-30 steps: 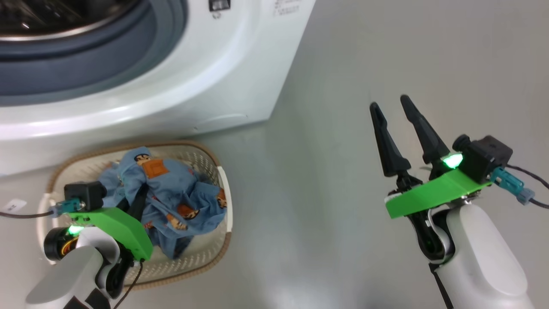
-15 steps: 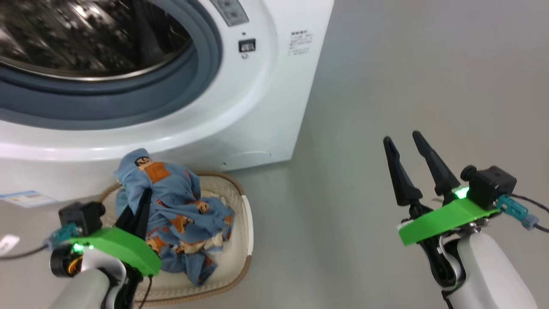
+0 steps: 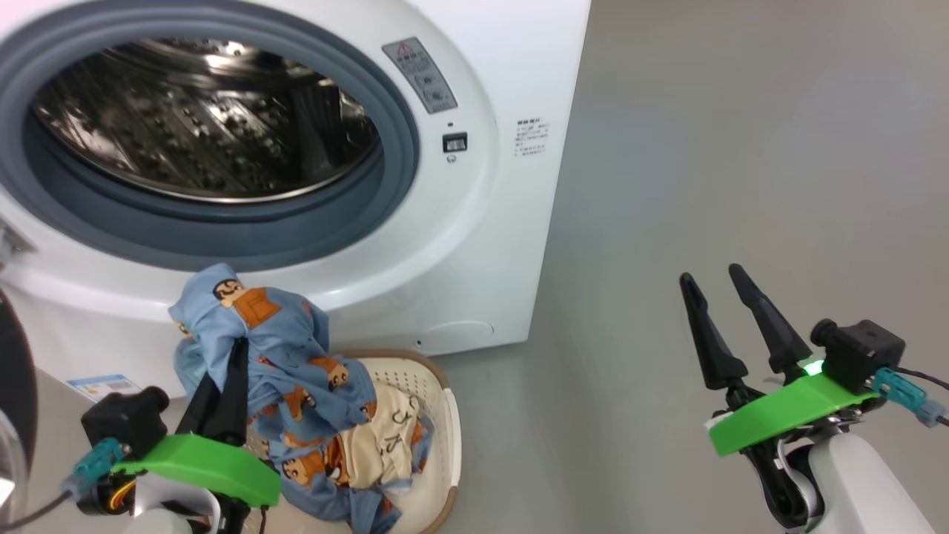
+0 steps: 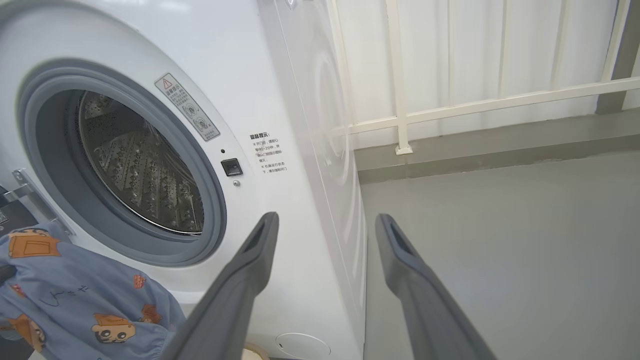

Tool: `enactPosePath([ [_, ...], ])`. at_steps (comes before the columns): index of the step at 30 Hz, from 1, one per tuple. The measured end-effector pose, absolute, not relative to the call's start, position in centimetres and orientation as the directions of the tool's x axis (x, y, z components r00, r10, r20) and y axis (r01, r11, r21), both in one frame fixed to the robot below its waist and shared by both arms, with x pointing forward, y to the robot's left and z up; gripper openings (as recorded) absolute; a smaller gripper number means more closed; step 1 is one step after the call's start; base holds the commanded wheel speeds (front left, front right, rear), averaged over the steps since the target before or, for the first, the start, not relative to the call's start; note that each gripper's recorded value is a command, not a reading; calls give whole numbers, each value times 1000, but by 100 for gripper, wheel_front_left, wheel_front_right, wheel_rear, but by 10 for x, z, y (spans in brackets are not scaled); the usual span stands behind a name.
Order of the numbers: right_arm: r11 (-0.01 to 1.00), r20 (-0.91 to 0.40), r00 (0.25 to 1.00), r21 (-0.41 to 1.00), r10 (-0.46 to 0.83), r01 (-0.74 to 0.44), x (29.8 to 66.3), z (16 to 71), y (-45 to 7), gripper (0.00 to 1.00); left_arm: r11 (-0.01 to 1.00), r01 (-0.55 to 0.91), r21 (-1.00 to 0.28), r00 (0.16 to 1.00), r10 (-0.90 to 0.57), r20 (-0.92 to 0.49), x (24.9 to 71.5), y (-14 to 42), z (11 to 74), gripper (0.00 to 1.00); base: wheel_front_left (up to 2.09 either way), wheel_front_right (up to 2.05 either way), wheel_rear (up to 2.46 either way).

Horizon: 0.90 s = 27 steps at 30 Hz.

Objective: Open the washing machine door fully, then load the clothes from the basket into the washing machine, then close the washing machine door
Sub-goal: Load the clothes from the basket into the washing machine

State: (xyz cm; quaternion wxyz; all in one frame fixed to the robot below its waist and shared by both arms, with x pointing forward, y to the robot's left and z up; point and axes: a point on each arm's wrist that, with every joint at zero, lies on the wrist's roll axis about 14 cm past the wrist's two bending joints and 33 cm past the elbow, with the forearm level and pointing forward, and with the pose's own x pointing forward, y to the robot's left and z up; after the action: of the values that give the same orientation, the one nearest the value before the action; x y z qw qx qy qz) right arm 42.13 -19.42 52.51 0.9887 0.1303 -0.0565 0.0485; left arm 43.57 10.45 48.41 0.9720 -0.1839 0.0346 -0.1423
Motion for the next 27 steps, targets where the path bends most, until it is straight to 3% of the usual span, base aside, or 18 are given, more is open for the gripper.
enactPosePath([
  [12, 958, 170, 981, 254, 95, -137, 412, 543, -193, 100, 931, 255, -263, 964, -224, 142, 415, 121, 539, 0, 0, 0, 0],
  [27, 957, 141, 984, 250, 112, -145, 409, 533, -189, 100, 943, 239, -231, 963, -200, 182, 418, 127, 550, 0, 0, 0, 0],
])
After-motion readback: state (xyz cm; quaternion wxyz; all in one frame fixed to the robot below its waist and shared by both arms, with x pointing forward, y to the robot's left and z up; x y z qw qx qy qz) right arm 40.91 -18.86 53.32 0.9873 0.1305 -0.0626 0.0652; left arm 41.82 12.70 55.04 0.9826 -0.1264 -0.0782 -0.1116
